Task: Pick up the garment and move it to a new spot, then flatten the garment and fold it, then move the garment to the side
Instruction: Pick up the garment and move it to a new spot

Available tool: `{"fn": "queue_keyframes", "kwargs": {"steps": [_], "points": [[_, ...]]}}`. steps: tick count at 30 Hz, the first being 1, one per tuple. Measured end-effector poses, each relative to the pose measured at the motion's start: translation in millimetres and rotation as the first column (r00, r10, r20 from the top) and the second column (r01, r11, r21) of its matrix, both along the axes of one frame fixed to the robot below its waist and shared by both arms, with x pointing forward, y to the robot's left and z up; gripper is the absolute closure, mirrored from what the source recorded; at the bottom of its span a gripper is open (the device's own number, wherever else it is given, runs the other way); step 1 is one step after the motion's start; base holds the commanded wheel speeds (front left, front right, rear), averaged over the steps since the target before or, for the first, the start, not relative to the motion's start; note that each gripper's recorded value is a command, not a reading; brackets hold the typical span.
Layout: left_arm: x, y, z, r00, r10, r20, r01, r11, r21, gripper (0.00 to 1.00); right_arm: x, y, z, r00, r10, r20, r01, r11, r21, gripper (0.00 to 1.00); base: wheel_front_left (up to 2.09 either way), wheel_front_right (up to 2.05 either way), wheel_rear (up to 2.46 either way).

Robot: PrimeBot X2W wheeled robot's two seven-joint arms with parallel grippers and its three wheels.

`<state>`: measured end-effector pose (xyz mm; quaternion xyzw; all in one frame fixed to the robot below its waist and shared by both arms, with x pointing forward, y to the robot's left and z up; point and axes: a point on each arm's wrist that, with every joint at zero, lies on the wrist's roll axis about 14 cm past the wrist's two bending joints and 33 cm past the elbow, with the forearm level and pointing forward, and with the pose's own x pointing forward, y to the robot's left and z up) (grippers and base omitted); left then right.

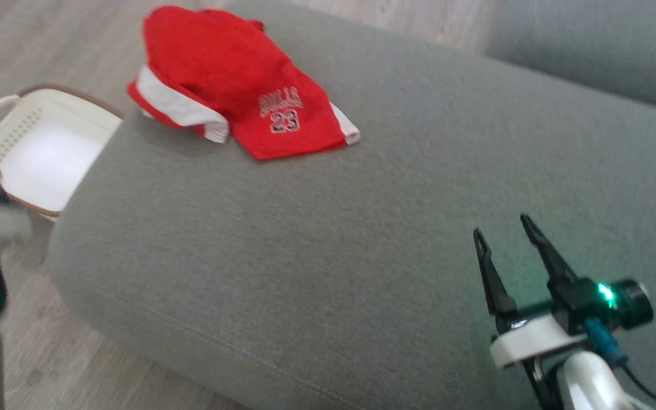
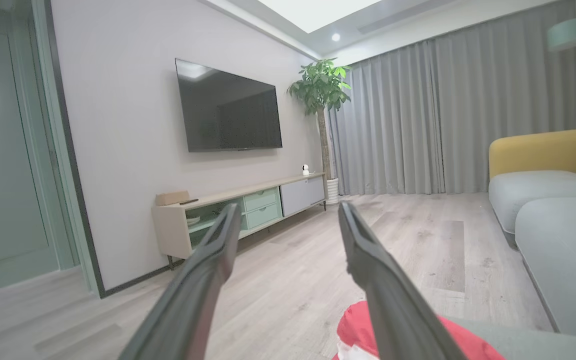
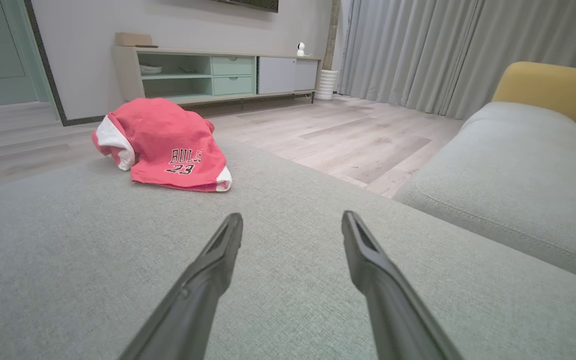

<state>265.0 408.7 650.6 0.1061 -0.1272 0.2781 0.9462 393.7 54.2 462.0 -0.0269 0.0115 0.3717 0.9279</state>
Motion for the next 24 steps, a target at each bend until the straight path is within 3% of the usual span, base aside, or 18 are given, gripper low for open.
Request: {"fn": "queue_keyframes", "kwargs": {"steps": [6,11,15,21,24], "points": [[82,17,-4,0.993,-0.057,-0.105,0.049,0.996,-0.07,0.0,28,-9,-8,0.999,-0.043,0.007,0.043,0.999,-0.026,0.0,0.0,0.0,0.0],[156,7,-82,0.953,-0.145,-0.267,0.082,0.969,-0.231,0.0,48,-24,-37,0.996,-0.08,-0.035,0.077,0.995,-0.067,0.0,0.0,0.0,0.0],[177,0,-155,0.898,-0.178,-0.401,0.029,0.936,-0.351,0.0,63,-36,-54,0.992,-0.113,-0.058,0.108,0.991,-0.081,0.0,0.0,0.0,0.0],[185,-5,-242,0.801,-0.205,-0.562,-0.088,0.889,-0.45,0.0,79,-55,-79,0.981,-0.171,-0.094,0.163,0.983,-0.085,0.0,0.0,0.0,0.0],[193,-7,-255,0.801,-0.206,-0.562,-0.1,0.88,-0.465,0.0,81,-59,-84,0.978,-0.185,-0.097,0.178,0.981,-0.08,0.0,0.0,0.0,0.0]]}}
